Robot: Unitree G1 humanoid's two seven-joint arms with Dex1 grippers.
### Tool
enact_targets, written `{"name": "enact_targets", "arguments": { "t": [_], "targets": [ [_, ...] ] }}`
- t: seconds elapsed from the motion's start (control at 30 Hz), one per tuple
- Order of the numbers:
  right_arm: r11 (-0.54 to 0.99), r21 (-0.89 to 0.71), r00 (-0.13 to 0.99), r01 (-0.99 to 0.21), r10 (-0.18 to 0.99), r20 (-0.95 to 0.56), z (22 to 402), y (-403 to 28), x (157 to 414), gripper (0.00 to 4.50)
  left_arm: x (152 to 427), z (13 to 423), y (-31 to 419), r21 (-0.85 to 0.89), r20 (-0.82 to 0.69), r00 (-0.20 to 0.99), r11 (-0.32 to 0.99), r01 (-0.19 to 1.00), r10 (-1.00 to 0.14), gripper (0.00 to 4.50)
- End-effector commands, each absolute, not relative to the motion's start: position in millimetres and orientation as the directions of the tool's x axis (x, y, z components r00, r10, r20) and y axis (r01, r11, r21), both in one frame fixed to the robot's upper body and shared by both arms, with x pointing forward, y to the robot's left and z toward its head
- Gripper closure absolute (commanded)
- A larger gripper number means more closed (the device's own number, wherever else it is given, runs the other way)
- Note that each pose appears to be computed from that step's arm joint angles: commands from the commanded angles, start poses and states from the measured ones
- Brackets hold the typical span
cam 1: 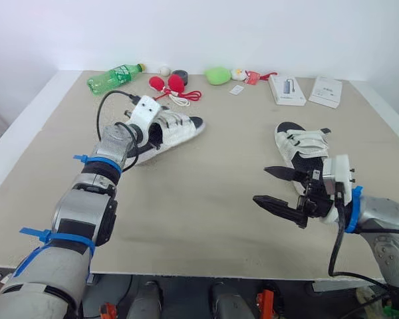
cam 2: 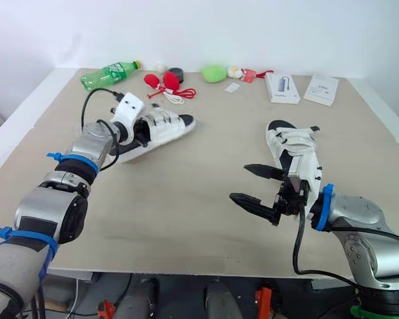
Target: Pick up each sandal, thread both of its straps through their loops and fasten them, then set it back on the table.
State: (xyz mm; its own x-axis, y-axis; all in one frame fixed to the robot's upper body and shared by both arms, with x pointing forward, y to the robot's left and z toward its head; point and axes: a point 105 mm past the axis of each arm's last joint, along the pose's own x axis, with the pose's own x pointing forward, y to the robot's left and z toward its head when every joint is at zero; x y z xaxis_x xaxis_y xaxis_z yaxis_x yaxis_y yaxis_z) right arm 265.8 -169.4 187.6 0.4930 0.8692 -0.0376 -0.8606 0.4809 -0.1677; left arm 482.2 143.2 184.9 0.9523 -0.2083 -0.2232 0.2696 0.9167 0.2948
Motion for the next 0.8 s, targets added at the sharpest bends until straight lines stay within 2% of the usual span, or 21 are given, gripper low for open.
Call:
{"name": "enact_targets", "arguments": {
  "t": [0.03,0.1,0.23,0.47,0.63,0.7,0.73,0.77,0.8],
  "targets": [
    [0.492,-0.2,0.503,-0.847,0.865,0.0,195,-171,271,0.0,482,206,148,0.303,-0.139,0.989,0.948,0.096,-0.056,4.48],
    [0.507,-0.198,0.514,-0.839,0.857,0.017,196,-172,276,0.0,477,198,149,0.271,-0.152,0.988,0.962,0.042,-0.001,4.48],
    [0.514,-0.203,0.523,-0.834,0.852,0.006,191,-175,280,0.0,465,192,150,0.386,-0.142,0.988,0.923,-0.001,0.06,4.48],
    [0.544,-0.183,0.545,-0.819,0.837,0.053,194,-179,287,0.0,449,179,145,0.423,-0.172,0.983,0.906,0.015,0.064,4.48],
    [0.536,-0.199,0.535,-0.821,0.843,0.062,196,-178,289,0.0,446,176,142,0.38,-0.189,0.981,0.925,0.029,0.047,4.48],
    [0.531,-0.198,0.531,-0.824,0.845,0.057,194,-178,289,0.0,446,177,141,0.342,-0.187,0.982,0.939,0.041,0.025,3.71],
    [0.527,-0.199,0.528,-0.826,0.848,0.052,193,-177,289,0.0,445,177,140,0.326,-0.19,0.982,0.944,0.05,0.013,3.59],
    [0.524,-0.2,0.526,-0.828,0.849,0.049,192,-177,289,0.0,445,177,139,0.317,-0.195,0.981,0.947,0.056,0.008,3.25],
    [0.522,-0.199,0.524,-0.83,0.851,0.047,191,-177,289,0.0,445,178,140,0.315,-0.196,0.981,0.947,0.058,0.005,2.68]
  ]
}}
